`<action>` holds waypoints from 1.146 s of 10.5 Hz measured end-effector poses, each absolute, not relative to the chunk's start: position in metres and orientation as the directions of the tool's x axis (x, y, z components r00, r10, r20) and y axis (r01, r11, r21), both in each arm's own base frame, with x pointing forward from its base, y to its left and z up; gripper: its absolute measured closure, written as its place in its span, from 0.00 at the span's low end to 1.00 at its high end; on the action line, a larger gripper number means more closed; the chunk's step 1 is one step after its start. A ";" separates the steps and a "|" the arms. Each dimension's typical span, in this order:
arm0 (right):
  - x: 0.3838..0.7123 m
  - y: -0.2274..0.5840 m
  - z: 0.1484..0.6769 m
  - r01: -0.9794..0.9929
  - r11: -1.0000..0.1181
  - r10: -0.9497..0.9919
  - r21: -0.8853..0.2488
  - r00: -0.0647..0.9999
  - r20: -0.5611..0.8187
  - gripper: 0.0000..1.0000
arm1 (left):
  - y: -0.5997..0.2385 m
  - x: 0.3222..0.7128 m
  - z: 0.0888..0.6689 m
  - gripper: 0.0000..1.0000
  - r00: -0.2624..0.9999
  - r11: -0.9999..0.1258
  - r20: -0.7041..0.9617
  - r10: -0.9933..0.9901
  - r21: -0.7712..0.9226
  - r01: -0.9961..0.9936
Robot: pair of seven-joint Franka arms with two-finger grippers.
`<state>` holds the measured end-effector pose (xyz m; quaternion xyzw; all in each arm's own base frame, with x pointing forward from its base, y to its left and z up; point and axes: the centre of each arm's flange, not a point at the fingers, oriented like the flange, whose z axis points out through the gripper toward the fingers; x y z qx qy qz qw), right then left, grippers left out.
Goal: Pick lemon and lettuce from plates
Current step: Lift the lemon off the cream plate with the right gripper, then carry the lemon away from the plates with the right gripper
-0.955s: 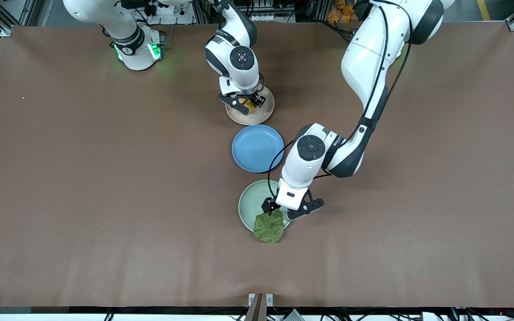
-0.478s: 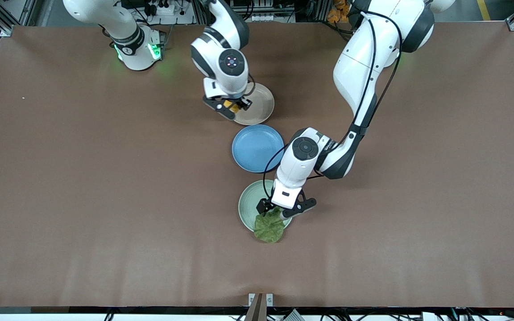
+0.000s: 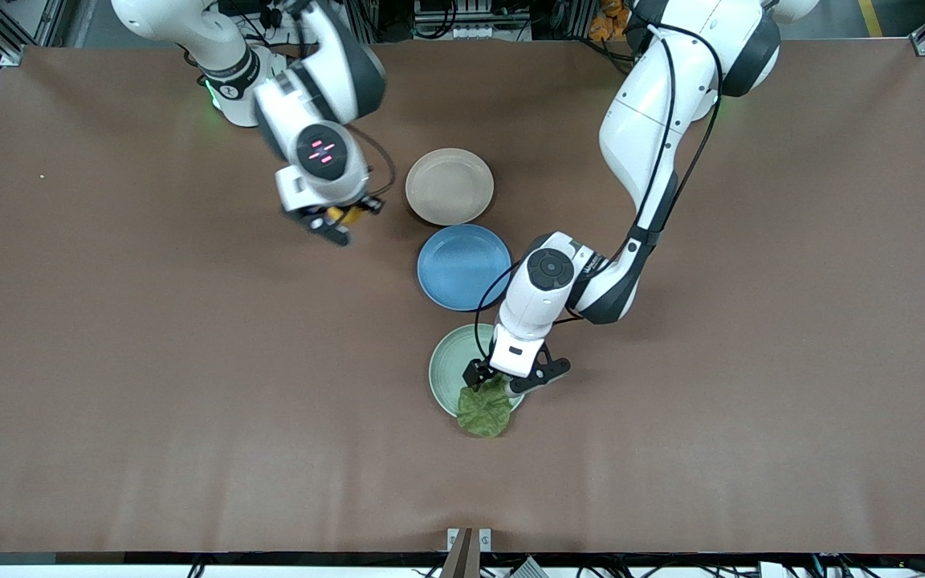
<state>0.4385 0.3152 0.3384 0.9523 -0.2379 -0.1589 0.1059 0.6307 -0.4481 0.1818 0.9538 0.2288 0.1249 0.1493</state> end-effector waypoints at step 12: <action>0.602 -0.040 0.277 -0.052 -0.990 -0.083 0.135 0.967 -0.239 0.33 | -0.436 0.640 0.173 0.73 0.842 -0.833 0.190 0.504 0.363 0.417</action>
